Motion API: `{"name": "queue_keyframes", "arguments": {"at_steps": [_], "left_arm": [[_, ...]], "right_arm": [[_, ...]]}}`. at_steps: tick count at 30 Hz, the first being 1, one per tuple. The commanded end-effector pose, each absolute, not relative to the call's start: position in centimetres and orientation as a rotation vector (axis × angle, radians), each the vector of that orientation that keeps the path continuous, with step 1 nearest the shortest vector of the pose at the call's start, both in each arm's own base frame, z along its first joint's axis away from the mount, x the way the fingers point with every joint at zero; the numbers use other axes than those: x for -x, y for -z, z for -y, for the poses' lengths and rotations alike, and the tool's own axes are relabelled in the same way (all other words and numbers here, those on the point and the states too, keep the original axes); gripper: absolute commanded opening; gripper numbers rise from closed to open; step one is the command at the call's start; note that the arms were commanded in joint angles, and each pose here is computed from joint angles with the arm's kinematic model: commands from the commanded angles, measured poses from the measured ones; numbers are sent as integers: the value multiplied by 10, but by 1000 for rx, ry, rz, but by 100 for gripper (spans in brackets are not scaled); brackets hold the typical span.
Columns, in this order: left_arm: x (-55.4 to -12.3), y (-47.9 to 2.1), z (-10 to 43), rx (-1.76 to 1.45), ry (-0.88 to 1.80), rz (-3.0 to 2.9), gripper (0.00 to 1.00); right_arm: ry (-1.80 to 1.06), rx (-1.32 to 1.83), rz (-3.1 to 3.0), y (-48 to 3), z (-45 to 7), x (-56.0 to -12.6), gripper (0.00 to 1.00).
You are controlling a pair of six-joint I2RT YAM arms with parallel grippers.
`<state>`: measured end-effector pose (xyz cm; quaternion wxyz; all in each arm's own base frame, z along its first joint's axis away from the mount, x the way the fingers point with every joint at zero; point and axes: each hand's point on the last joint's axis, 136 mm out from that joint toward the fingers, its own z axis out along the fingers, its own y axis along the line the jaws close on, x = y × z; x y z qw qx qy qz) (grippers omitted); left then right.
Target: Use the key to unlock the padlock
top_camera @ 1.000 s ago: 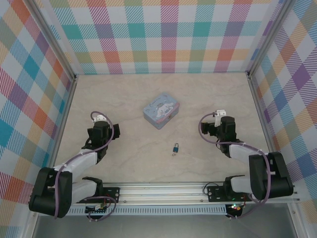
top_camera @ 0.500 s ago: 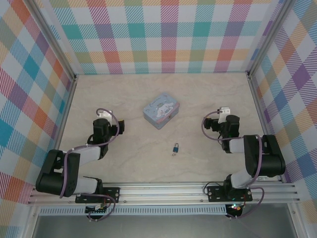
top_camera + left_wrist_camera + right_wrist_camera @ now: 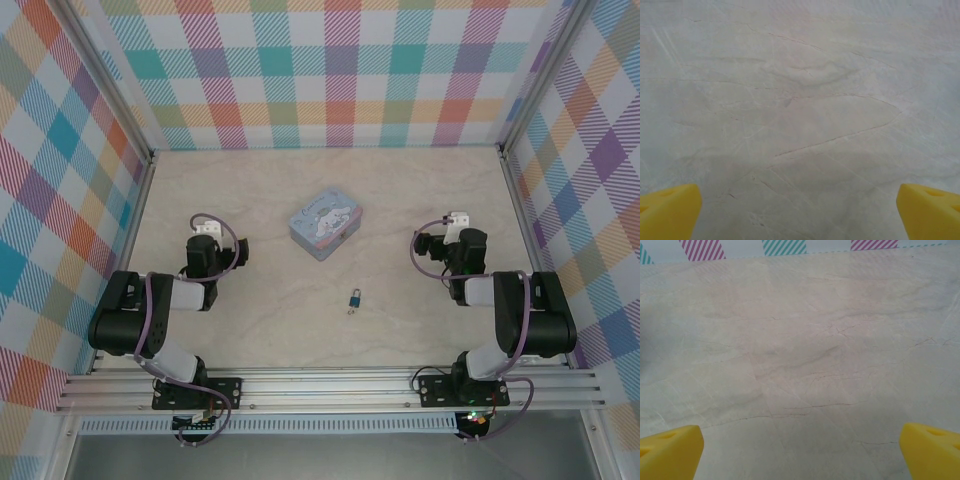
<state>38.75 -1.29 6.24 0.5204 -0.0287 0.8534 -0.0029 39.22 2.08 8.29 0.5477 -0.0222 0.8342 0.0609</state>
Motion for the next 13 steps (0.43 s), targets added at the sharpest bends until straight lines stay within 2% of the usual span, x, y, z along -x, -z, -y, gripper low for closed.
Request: {"name": "queue_keyframes", "arguments": {"at_steps": [1,13], "left_arm": [[-398,-79,10,94,19,-1981,100],[-398,-79,10,93,18,-1981,100]], "right_arm": [[-175,54,-1949,-92,-24,-397,100],[-174,56,-1952,-91,-24,-397,100]]}}
